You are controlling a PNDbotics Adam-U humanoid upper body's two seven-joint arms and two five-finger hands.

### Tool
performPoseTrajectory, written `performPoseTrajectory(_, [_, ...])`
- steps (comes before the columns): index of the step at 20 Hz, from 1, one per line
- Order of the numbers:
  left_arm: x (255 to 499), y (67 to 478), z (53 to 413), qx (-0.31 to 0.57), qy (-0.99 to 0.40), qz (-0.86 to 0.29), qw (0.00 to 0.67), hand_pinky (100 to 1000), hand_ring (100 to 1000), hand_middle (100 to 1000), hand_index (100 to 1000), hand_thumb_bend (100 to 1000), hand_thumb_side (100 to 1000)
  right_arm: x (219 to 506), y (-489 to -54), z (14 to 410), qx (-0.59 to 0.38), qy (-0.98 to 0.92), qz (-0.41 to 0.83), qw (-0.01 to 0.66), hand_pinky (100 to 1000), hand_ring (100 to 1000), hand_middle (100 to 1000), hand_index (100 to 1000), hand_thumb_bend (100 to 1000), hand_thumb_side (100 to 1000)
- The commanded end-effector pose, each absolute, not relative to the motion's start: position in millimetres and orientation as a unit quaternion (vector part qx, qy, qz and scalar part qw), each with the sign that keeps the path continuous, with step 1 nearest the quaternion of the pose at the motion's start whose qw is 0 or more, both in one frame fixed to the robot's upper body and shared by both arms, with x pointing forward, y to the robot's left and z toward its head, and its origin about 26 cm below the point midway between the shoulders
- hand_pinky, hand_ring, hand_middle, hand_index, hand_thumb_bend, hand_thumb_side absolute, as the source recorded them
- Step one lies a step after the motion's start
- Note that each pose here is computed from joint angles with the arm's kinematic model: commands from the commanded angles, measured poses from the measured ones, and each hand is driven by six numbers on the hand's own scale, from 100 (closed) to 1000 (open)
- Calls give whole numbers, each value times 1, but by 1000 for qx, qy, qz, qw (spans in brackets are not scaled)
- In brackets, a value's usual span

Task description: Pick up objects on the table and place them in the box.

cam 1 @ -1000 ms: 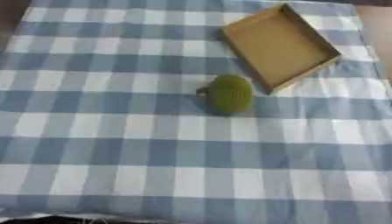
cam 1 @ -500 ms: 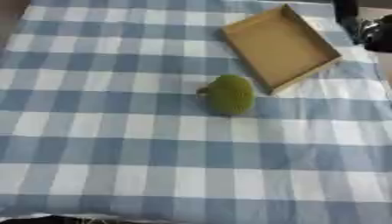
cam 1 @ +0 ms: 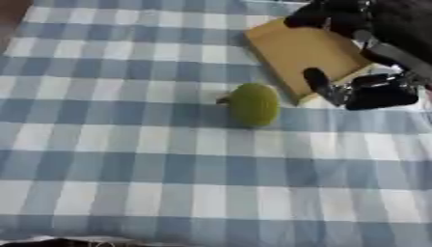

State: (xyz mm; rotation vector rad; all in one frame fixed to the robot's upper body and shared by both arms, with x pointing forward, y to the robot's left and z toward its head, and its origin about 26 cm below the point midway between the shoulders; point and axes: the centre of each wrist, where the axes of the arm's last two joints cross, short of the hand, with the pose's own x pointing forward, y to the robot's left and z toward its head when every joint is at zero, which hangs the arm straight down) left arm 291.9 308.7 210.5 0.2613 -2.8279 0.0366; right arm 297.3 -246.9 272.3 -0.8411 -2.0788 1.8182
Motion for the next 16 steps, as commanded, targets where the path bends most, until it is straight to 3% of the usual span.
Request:
performPoseTrajectory(1, [290,310,220,90,-986,0,137,594,603,605,780,196,471,295,-239,276,-276,-706,636,143,943,1000,822,969,100,211])
performPoseTrajectory(6, [290,310,220,88,-986,0,138,593,603,605,780,194,473,295,-223,275,-246,-696,649,183,967,1000,838,984,100,211])
performPoseTrajectory(8, [290,310,219,88,-986,-1,140,593,602,605,779,193,475,298,-219,275,-242,-688,654,201,974,1000,838,992,100,326])
performPoseTrajectory(12, [290,310,219,88,-986,-1,141,592,602,605,779,192,476,301,-211,277,-230,-675,660,236,988,1000,834,999,100,650])
performPoseTrajectory(16, [290,310,219,88,-986,-1,142,592,602,604,778,192,476,304,-205,276,-214,-658,667,276,991,1000,838,1000,100,713])
